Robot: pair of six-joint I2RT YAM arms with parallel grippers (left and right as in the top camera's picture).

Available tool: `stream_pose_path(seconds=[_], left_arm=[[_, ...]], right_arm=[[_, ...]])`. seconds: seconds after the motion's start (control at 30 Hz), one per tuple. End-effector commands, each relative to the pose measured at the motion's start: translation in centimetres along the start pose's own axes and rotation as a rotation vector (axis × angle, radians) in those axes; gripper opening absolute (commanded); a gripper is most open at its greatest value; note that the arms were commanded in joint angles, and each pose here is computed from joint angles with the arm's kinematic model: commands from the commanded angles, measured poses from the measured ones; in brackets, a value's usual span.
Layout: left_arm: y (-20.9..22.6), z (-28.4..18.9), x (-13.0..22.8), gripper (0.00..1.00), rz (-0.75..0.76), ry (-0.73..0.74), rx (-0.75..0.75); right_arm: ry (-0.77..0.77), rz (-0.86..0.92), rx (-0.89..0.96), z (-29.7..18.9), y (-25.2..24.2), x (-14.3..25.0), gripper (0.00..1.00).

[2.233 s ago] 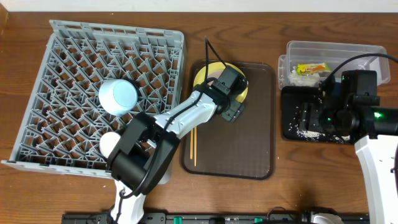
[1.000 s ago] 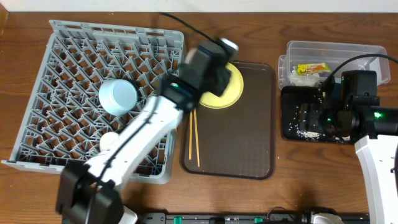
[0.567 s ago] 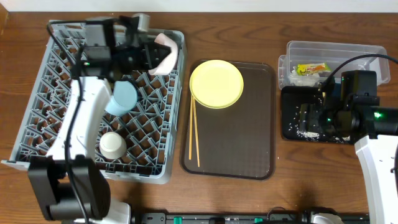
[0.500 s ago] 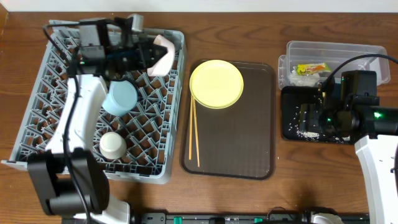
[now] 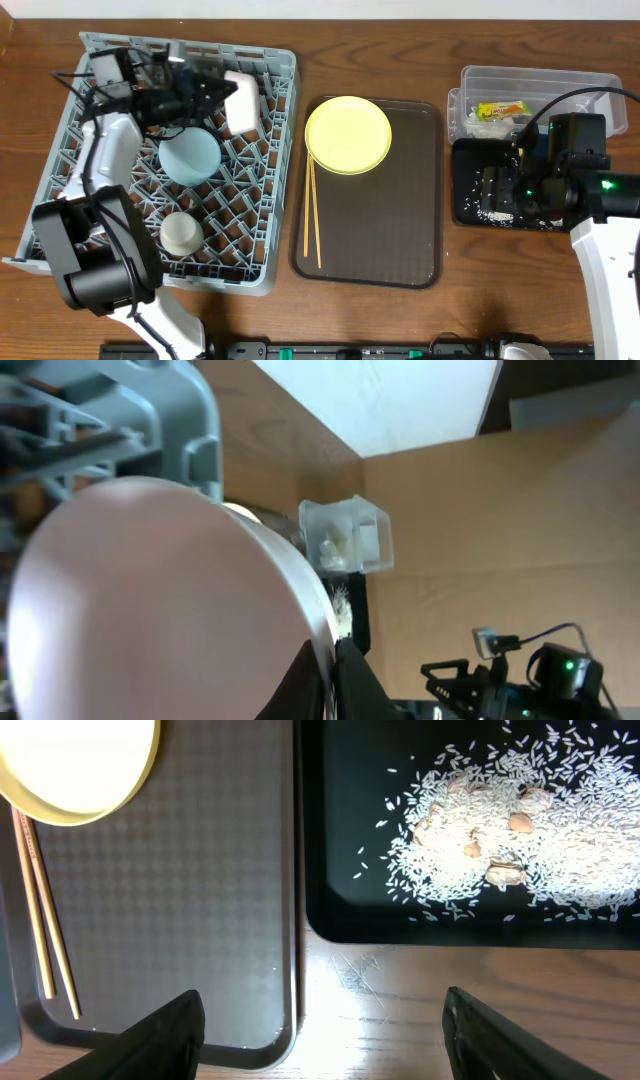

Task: Sort waste into correct bins and load items into the dishwasher
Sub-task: 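Lower the pink bowl into the rack beside the light-blue bowl and release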

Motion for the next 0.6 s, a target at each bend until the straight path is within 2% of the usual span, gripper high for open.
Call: stream_pose_path(seconds=[0.0,0.13,0.17,0.2,0.3,0.33,0.57], left_arm=[[1.9,-1.5,-1.2,0.11,-0.058,-0.06,-0.034],[2.4,-3.2,-1.7,0.26,-0.071,-0.101,-0.033],[2.5,-3.4,-1.8,0.32,-0.077,-0.105,-0.034],[2.5,-3.6,-1.8,0.43,-0.081,-0.109,-0.035],[2.6,-3.9,-1.8,0.56,-0.09,-0.115,-0.035],[2.7,-4.0,-1.8,0.65,-0.094,-0.116,-0.036],[1.4,-4.4,-1.4,0.82,-0.076,-0.135,-0.052]], right_arm=[[-0.006,0.01,0.007,-0.2,-0.2,0.0,0.74],[-0.005,0.01,0.006,-0.2,-0.2,0.0,0.74],[-0.005,0.01,0.007,-0.2,-0.2,0.0,0.74],[-0.005,0.01,0.007,-0.2,-0.2,0.0,0.74],[-0.004,0.011,0.006,-0.2,-0.2,0.1,0.74],[-0.004,0.011,0.006,-0.2,-0.2,0.1,0.73],[-0.004,0.01,0.007,-0.2,-0.2,0.1,0.74]])
Point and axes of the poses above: each gripper's point midway between its finger pads, its own z axis out along the fingers, its own y axis along the line the jaws close on, x = y × z, the point moved 9 cm from there along -z, back along the fingers, and after that the axes turned 14 degrees about -z, right-handed, at the moved point
